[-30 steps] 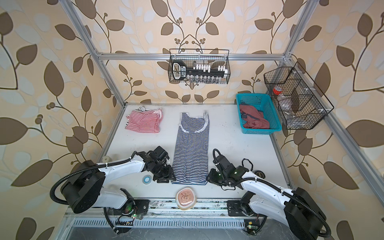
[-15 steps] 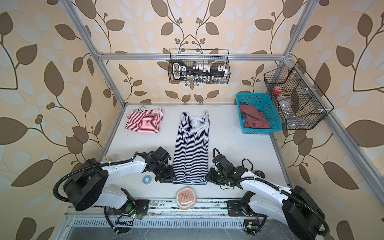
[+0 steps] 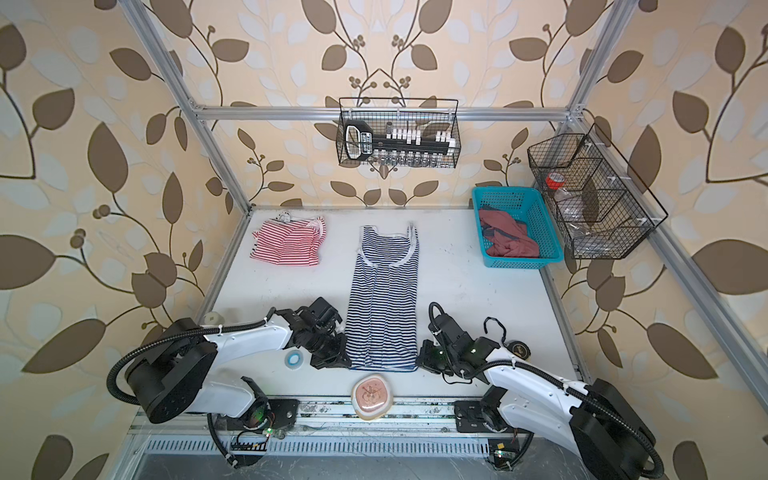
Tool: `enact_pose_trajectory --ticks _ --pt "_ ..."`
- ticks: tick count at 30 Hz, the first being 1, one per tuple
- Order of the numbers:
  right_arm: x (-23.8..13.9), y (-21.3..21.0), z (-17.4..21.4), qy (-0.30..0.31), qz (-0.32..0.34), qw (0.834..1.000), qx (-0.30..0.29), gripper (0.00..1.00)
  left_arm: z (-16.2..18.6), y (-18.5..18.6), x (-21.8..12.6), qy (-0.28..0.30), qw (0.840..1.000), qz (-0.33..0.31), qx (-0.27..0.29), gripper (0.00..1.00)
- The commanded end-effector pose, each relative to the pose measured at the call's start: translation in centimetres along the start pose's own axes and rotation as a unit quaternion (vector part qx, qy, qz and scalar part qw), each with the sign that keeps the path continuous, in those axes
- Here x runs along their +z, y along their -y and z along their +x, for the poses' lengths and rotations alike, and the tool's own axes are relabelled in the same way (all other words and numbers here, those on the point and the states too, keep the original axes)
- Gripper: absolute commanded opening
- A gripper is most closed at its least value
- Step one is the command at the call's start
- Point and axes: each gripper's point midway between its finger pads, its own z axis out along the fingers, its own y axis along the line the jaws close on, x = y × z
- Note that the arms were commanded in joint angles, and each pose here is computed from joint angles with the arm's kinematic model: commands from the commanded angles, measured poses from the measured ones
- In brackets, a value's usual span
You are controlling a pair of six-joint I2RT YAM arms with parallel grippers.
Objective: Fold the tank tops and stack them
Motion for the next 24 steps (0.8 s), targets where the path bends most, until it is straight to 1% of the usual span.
enact_pose_trajectory --ticks 1,8,12,18,24 --pt "-0.2 1.5 0.6 -0.003 0.026 1.0 0.013 0.0 0.2 -1.0 -0.5 0.014 0.999 -0.03 -0.007 0.01" --pt "-1.6 -1.0 -0.9 0.016 0.014 1.0 -0.015 0.0 -2.0 2.9 -3.1 0.058 0.998 -0.013 0.021 0.0" --pt "-2.2 -2.5 -1.8 0.024 0.003 0.999 -0.029 0.0 -2.5 4.6 -4.5 0.073 0.997 0.0 0.032 0.0" --pt "-3.7 -4.4 -3.8 0.044 -0.006 0.998 -0.047 0.0 -3.1 5.8 -6.0 0.093 0.995 -0.002 0.041 0.0" --pt "-4.8 -6.2 -6.7 0.056 -0.016 0.996 -0.066 0.0 -4.9 7.2 -6.9 0.114 0.992 -0.011 0.051 0.0"
